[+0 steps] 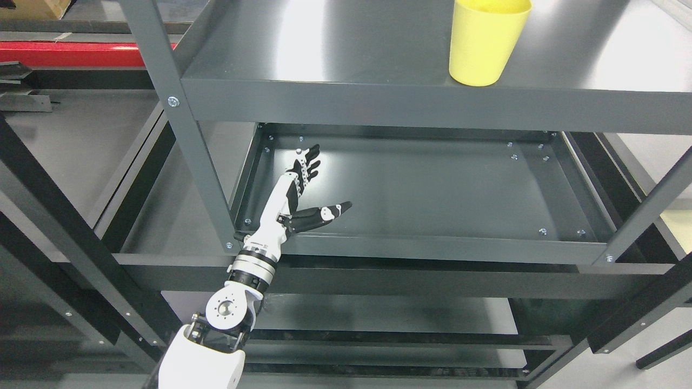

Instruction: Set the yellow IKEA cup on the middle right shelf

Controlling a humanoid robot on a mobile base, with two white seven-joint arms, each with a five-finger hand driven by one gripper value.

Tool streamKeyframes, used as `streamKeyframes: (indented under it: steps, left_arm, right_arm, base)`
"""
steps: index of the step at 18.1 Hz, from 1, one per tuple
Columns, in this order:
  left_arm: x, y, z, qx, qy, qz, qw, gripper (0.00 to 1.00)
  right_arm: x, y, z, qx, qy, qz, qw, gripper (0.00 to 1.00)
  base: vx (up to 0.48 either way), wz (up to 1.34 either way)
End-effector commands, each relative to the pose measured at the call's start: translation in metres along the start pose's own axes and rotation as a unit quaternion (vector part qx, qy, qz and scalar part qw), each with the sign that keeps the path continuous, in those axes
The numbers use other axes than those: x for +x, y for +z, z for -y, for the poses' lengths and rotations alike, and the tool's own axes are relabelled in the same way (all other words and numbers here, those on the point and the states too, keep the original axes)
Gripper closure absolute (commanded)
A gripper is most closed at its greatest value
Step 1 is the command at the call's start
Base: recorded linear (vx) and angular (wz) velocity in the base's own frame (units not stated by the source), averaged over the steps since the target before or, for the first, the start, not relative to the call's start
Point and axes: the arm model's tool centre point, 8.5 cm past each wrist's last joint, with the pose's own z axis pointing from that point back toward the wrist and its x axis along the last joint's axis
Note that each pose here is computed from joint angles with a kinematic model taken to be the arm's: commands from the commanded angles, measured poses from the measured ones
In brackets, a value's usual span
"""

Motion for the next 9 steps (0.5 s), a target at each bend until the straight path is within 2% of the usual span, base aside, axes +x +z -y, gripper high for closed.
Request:
streamKeyframes:
  steps: [1,9]
  left_arm:
    - [0.0267,-0.0040,-0.0105,0.012,-0.020,0.035,0.999,0.01]
    - [0.0236,-0.0015,-0.0151,0.019,-0.019,0.031,0.999,0.01]
  right_arm:
    - [-0.0081,-0.0006,0.0097,-0.006,-0.002,-0.007,1.000,0.01]
    - [-0.0091,-0.0006,0.0097,-0.006,-0.002,-0.007,1.000,0.01]
  base:
    - [0.000,0.00]
    - [0.000,0.00]
